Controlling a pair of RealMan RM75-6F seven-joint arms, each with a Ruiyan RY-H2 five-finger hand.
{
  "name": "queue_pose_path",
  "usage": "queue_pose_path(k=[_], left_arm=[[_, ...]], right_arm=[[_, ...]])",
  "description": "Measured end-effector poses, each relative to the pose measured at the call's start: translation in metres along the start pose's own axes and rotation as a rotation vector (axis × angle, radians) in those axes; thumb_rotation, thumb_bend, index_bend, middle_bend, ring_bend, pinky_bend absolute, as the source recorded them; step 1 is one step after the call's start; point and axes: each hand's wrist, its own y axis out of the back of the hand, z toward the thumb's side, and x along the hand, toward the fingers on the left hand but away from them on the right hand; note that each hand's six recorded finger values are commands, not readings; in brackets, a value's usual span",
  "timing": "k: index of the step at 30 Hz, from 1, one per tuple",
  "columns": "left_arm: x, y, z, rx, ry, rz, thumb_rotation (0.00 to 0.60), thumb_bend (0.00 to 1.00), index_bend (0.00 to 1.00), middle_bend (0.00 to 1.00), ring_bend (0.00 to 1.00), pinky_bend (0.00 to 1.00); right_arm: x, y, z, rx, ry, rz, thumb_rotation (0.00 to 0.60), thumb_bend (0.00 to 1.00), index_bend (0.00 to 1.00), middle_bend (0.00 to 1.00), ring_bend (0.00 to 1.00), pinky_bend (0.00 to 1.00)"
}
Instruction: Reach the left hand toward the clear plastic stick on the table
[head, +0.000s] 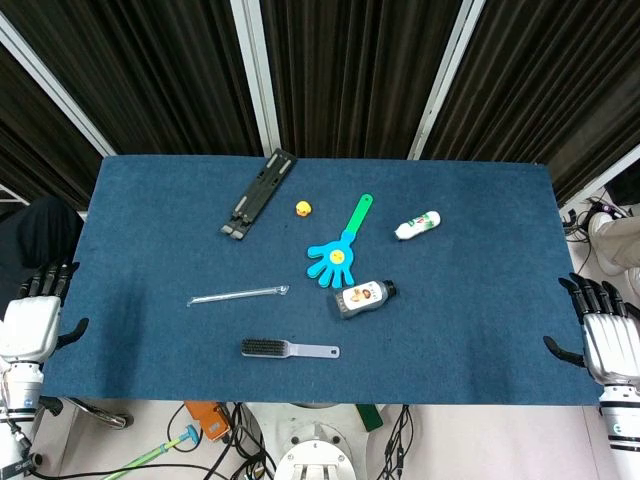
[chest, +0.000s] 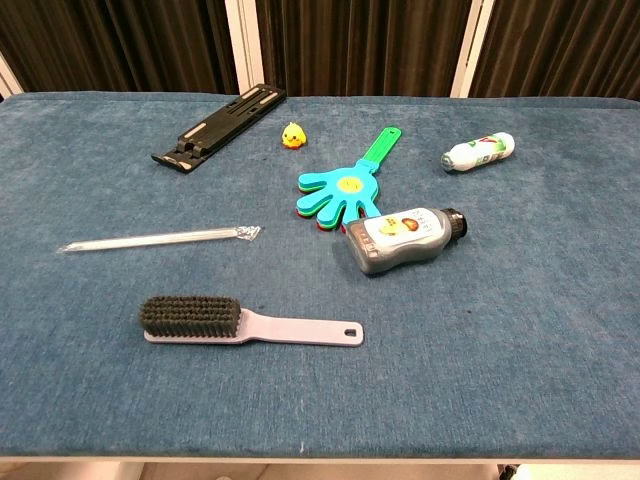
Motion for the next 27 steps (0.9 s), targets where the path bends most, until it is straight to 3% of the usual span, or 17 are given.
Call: queue_pose_path(k=[11,20,23,27], left_arm=[[-0.004,0.004,0.0,0.007,0.003,0.01,0.6,0.24,0.08,0.0,0.02,0.17],[0.0,-0.012,0.005,0.013,0.003,-0.048,0.6,0.24,0.08,0.0,0.02,0.17],[-0.001,-0.019,0.014,-0.006,-0.008,-0.073,0.6,0.24,0.08,0.0,0.03,0.17],[0.002,-0.031,0.043,-0.021,-0.085,-0.128,0.6,0.24,0.08,0.0,0.03,0.17]], right_arm=[[0.002,0.0,0.0,0.001,0.001,0.0,0.6,0.32,0.18,0.14,0.14,0.1],[0.003,-0.002,0.002,-0.013,0.005,0.017,0.6,0.32,0.18,0.14,0.14,0.1],[0.003,-0.004,0.001,-0.016,-0.001,0.023,0.6,0.32,0.18,0.14,0.14,0.1],[0.001,-0.006,0.003,-0.013,0.001,0.032,0.6,0.32,0.18,0.14,0.14,0.1]])
